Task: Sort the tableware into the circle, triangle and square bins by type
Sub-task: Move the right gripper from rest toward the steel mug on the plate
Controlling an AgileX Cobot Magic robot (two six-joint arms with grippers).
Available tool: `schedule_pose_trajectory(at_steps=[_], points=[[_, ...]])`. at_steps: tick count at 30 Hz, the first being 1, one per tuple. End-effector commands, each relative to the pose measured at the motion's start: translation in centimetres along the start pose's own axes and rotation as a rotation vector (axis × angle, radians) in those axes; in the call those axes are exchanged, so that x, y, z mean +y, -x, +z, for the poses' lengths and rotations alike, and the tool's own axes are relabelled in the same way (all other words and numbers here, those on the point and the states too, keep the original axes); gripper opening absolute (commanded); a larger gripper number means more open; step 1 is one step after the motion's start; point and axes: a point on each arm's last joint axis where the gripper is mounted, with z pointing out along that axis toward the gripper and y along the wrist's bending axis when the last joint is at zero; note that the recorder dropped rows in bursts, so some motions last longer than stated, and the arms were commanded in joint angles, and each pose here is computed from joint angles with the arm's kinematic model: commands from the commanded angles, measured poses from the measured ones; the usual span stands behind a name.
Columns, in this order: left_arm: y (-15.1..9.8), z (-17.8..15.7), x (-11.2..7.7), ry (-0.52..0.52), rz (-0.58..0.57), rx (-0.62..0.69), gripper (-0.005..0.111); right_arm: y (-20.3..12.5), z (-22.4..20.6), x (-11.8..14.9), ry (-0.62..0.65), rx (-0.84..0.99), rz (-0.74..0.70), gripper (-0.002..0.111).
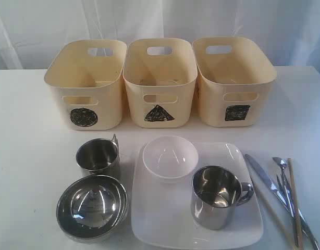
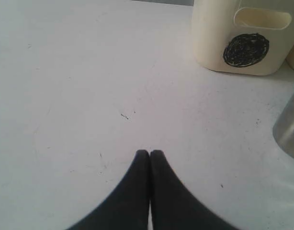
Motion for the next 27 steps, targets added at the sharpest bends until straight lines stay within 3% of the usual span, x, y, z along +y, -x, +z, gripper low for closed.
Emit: schedule_pose_trajectory(at_steps=[1, 15, 17, 20, 23, 25, 27], points=[[-0.1, 0.0, 0.0, -0.002, -0.002, -0.004, 0.000, 0.5, 0.0, -0.1, -0.017, -0.073, -0.078, 0.000], [-0.1, 0.0, 0.0, -0.002, -0.002, -0.004, 0.000, 5.4, -1.9, 0.3, 0.003, -0.665, -0.092, 0.000], [-0.1, 0.0, 0.0, -0.002, -0.002, -0.004, 0.000, 6.0, -2.4, 0.4, 0.040, -0.741, -0.003, 0.000], [-0.1, 0.0, 0.0, -0.002, -0.002, -0.004, 0.000, 6.5, -2.9, 0.4, 0.210, -0.797, 0.382, 0.000], [-0.1, 0.0, 0.0, -0.002, -0.002, -0.004, 0.000, 5.8, -2.2, 0.3, 0.277, -0.674, 0.647, 0.000], [-0.1, 0.0, 0.0, -0.002, -0.002, -0.004, 0.000, 5.2, -1.7, 0.3, 0.329, -0.563, 0.923, 0.000], [-0.1, 0.0, 0.0, -0.002, -0.002, -0.004, 0.000, 5.2, -1.7, 0.5, 0.344, -0.549, 0.914, 0.000]])
